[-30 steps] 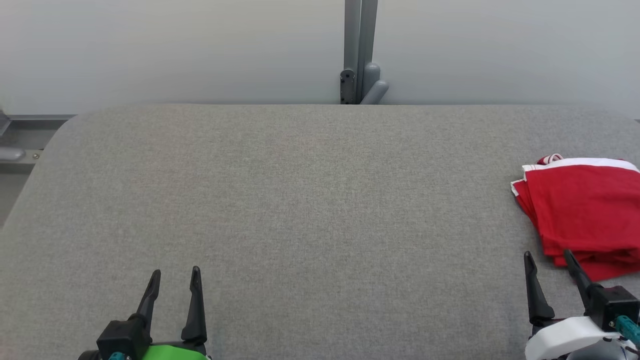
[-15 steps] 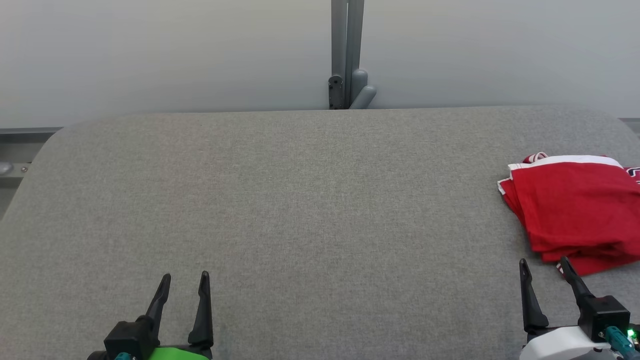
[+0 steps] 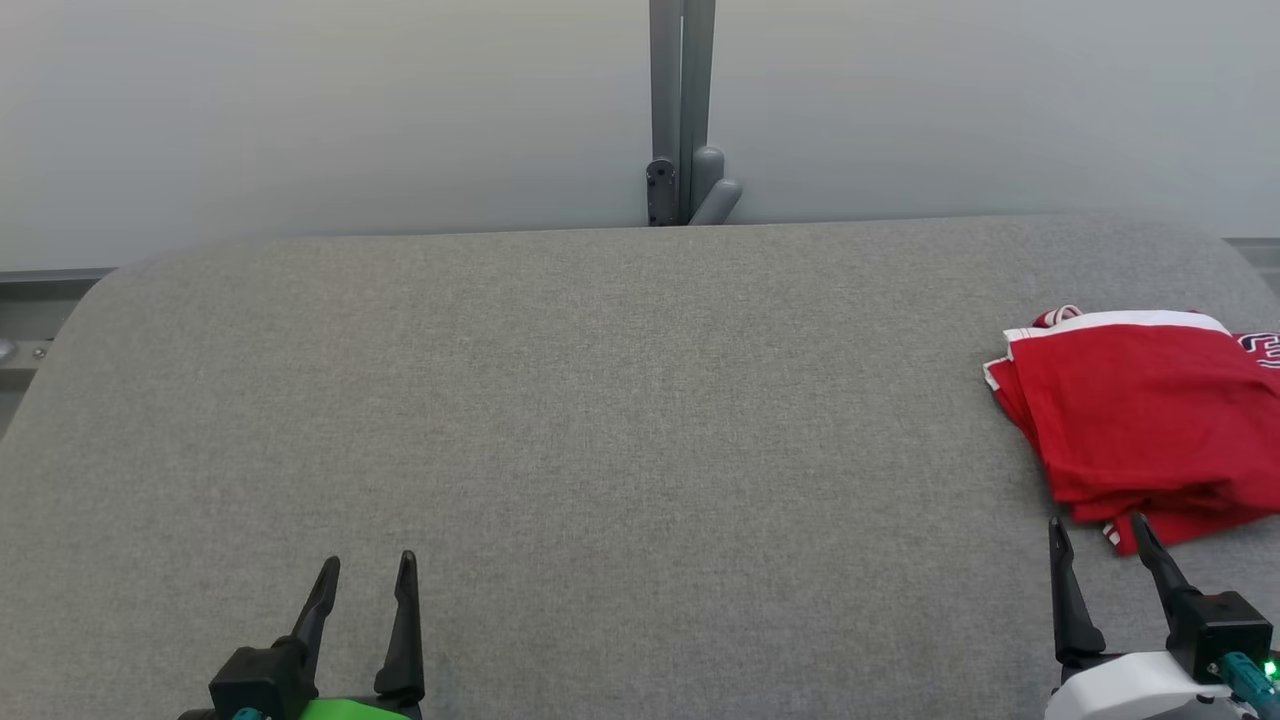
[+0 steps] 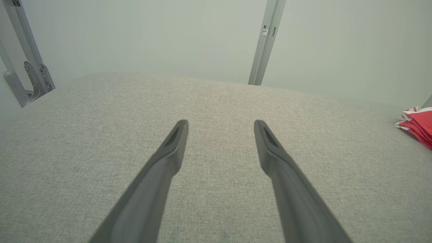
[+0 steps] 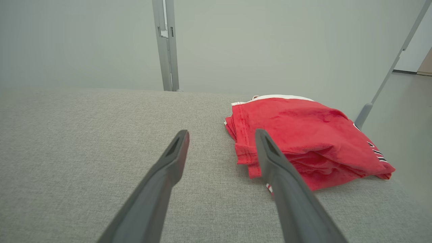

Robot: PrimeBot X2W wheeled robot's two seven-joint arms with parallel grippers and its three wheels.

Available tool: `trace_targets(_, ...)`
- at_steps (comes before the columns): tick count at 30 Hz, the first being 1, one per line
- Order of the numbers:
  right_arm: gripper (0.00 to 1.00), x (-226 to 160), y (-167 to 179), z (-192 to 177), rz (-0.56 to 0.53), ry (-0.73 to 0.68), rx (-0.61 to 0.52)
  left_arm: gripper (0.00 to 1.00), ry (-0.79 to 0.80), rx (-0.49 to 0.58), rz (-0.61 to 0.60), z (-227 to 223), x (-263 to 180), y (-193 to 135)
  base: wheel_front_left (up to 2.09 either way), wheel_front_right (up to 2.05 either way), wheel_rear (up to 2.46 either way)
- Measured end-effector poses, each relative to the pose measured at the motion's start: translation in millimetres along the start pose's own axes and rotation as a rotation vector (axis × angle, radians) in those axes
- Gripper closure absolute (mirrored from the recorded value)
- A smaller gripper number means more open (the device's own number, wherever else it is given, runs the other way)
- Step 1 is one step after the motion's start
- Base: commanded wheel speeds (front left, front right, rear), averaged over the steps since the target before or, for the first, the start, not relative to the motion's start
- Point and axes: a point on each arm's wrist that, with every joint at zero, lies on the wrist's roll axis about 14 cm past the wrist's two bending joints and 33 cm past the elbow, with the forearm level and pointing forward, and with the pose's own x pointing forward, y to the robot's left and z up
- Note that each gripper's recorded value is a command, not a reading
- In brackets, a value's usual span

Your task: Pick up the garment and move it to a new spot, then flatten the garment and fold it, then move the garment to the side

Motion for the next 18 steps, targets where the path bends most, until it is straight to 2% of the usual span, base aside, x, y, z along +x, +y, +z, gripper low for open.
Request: trace_targets(18, 0.0, -3.0, 5.3, -9.5, 0.01, 0.03, 0.013, 0.0, 0.027, -0.003, 0.006, -8.6, -3.6, 0.8, 0.0, 0.0, 0.0)
